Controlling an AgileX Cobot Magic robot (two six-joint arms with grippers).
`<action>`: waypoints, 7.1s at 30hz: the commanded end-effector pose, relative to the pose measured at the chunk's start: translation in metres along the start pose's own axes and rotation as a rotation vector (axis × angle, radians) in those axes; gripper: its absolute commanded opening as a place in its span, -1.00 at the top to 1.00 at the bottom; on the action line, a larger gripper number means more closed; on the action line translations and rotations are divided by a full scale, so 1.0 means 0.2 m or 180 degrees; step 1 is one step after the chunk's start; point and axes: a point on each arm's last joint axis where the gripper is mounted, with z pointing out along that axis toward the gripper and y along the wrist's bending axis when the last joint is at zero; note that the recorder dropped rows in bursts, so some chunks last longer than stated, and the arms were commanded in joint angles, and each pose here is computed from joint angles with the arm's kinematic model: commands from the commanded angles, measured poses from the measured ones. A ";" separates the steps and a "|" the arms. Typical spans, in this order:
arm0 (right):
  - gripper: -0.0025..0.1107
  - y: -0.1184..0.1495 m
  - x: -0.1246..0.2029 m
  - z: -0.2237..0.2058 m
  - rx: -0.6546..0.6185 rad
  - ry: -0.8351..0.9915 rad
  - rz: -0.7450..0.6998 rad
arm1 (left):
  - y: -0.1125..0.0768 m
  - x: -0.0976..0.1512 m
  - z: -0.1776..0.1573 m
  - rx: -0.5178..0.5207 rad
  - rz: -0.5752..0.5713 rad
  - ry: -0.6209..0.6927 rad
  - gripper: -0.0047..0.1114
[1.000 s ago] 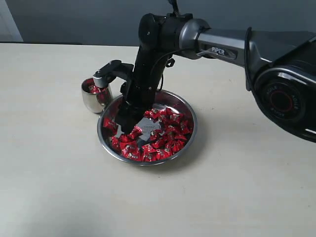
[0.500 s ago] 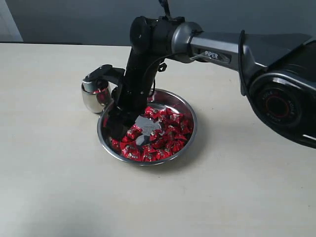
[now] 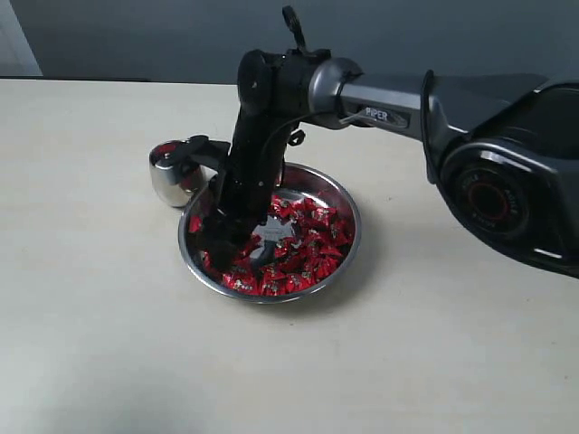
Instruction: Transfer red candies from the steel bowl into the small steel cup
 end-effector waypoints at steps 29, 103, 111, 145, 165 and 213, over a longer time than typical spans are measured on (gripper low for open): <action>0.97 0.07 -0.07 -0.31 0.0466 -0.0485 -0.0217 | 0.00 0.00 0.00 0.0016 0.0001 -0.0034 0.91; 0.34 -0.09 0.00 -0.06 0.0711 0.0010 -0.0124 | 0.00 0.00 0.00 0.0016 0.0001 -0.0034 0.91; 0.34 -0.10 0.01 -0.02 0.0657 0.0084 -0.0097 | 0.00 0.00 0.00 0.0016 0.0001 -0.0034 0.91; 0.97 -0.01 -0.17 -0.44 0.1324 -0.1301 -0.0087 | 0.00 0.00 0.00 0.0016 0.0001 -0.0034 0.91; 0.60 -0.05 -0.24 -0.33 0.1030 -0.1877 0.0200 | 0.00 0.00 0.00 0.0016 0.0001 -0.0034 0.91; 0.47 -0.39 0.14 -0.17 -0.0672 -0.1109 0.1625 | 0.00 0.00 0.00 0.0016 0.0001 -0.0034 0.91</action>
